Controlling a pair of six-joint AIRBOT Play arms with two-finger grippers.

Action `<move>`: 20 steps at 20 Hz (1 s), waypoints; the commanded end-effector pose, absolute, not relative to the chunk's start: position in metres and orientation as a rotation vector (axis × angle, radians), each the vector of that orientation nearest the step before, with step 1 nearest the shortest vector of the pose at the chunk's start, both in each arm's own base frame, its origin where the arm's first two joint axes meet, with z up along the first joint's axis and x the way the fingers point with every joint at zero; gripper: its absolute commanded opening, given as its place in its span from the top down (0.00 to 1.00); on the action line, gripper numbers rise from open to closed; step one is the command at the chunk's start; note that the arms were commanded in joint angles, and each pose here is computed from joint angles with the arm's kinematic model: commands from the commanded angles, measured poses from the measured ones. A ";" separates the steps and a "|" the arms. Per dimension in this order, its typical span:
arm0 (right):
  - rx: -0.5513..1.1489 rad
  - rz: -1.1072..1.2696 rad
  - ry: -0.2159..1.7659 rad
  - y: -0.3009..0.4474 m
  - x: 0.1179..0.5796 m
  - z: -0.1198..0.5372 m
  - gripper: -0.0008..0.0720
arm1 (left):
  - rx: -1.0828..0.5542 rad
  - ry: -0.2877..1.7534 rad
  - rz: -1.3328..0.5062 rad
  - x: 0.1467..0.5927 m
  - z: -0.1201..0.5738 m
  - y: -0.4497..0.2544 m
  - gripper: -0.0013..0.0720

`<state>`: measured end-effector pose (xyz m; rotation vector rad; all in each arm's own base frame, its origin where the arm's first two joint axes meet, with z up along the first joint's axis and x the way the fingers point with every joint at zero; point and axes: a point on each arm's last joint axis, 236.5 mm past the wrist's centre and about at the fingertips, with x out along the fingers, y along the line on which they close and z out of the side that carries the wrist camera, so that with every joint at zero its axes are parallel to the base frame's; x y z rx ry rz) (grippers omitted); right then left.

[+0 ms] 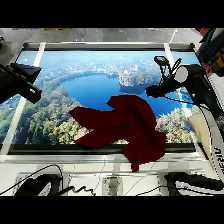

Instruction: Fold the clothes and pants, and hang the long-sleeved shirts on hangers.

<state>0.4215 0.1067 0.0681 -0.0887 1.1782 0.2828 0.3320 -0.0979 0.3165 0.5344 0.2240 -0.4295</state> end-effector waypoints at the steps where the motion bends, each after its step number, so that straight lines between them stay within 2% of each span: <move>1: -0.089 0.284 1.178 0.107 0.421 0.068 0.98 | 0.535 0.224 -0.428 0.332 0.317 -0.097 0.96; 17: -0.078 0.291 1.165 0.110 0.424 0.070 0.97 | 0.532 0.223 -0.430 0.332 0.317 -0.098 0.96; 20: -0.182 0.259 1.333 0.086 0.389 0.056 0.98 | 0.532 0.223 -0.430 0.332 0.317 -0.098 0.96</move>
